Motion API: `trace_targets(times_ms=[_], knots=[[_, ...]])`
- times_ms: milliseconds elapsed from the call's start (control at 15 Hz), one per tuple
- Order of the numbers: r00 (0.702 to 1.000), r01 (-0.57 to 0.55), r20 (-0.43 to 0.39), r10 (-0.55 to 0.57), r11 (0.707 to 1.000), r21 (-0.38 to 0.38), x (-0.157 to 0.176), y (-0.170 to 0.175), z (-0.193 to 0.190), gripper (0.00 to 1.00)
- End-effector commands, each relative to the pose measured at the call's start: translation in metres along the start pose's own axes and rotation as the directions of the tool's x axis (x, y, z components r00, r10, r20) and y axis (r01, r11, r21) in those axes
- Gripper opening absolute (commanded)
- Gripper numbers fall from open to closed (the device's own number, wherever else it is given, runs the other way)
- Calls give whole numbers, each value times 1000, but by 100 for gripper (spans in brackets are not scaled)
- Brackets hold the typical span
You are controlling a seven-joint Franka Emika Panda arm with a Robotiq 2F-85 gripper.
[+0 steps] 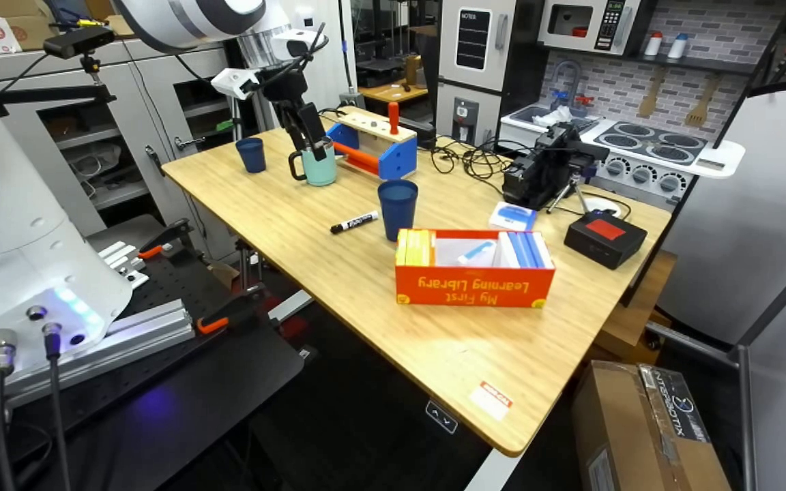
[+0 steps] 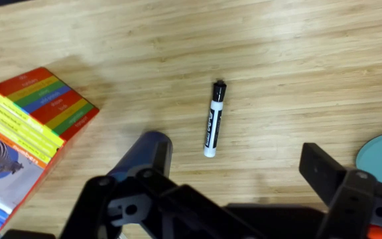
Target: Pick the marker on the table and put it inside the light blue cup
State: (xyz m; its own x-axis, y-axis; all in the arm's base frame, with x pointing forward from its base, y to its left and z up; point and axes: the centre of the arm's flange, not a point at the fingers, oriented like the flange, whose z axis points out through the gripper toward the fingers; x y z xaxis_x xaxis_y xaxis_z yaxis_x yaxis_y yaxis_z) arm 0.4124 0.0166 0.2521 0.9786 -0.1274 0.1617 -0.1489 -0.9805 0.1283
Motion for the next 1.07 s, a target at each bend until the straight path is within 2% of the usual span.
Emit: trace_targets(times_ms=[0,467,667,1000], knots=[[1000,27,-17,-27,1000,11,1,0,5,100],[998,62,-30,-61,998,31,3,0,15,100],[995,99,-6,-99,993,56,21,7,38,100],[991,121,36,-127,983,139,44,25,88,100]])
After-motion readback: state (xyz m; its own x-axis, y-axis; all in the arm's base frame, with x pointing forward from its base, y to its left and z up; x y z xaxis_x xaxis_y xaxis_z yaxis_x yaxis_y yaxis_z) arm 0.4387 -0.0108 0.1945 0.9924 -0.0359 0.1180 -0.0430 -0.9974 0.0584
